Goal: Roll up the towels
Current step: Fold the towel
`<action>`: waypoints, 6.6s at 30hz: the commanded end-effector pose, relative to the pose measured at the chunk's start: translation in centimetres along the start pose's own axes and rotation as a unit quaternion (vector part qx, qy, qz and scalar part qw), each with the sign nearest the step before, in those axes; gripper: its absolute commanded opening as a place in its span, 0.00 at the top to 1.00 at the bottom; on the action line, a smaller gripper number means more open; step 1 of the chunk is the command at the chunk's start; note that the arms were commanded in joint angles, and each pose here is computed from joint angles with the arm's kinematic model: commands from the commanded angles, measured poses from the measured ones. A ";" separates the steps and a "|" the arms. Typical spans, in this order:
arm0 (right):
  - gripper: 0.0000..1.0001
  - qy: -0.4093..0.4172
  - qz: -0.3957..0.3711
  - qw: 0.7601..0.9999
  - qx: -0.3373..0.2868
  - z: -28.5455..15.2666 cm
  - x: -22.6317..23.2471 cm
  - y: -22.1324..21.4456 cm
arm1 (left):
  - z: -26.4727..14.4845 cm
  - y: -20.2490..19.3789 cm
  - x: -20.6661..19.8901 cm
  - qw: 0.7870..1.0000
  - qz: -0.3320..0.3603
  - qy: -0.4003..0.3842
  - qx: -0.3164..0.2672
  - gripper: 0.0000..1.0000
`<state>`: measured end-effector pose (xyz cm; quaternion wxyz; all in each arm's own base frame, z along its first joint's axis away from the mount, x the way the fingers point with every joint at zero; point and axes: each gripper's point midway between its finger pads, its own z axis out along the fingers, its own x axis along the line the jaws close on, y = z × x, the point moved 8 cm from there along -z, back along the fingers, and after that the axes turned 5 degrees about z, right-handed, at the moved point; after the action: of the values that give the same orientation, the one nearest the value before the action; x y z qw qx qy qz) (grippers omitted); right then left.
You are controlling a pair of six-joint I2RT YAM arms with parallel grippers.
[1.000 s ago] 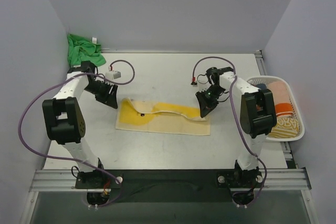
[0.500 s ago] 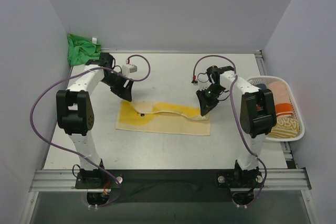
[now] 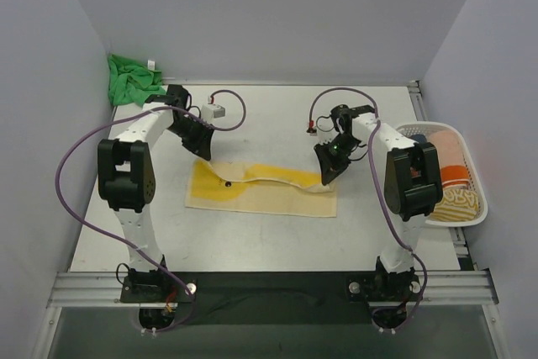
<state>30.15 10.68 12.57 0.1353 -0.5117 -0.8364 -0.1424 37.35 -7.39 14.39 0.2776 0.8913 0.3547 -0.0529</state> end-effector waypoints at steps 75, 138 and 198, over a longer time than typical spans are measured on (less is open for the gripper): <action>1.00 -0.049 -0.049 0.992 0.107 3.2 0.3 -4.4 | 0.9 -12.9 -3.5 0.985 -0.127 0.017 0.117 1.00; 0.79 -0.124 0.061 0.990 0.022 1.8 -4.1 3.4 | -0.6 -7.3 -3.2 0.988 -0.149 0.004 -0.030 0.48; 1.00 -0.040 0.221 0.974 -0.005 -2.8 -6.2 -1.8 | -3.2 -6.8 -6.6 0.988 -0.147 0.005 -0.048 0.31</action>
<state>31.66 5.12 8.62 0.1600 -0.6935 -0.6989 -0.0707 27.32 -5.34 14.53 0.2893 0.8154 0.4945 -0.0833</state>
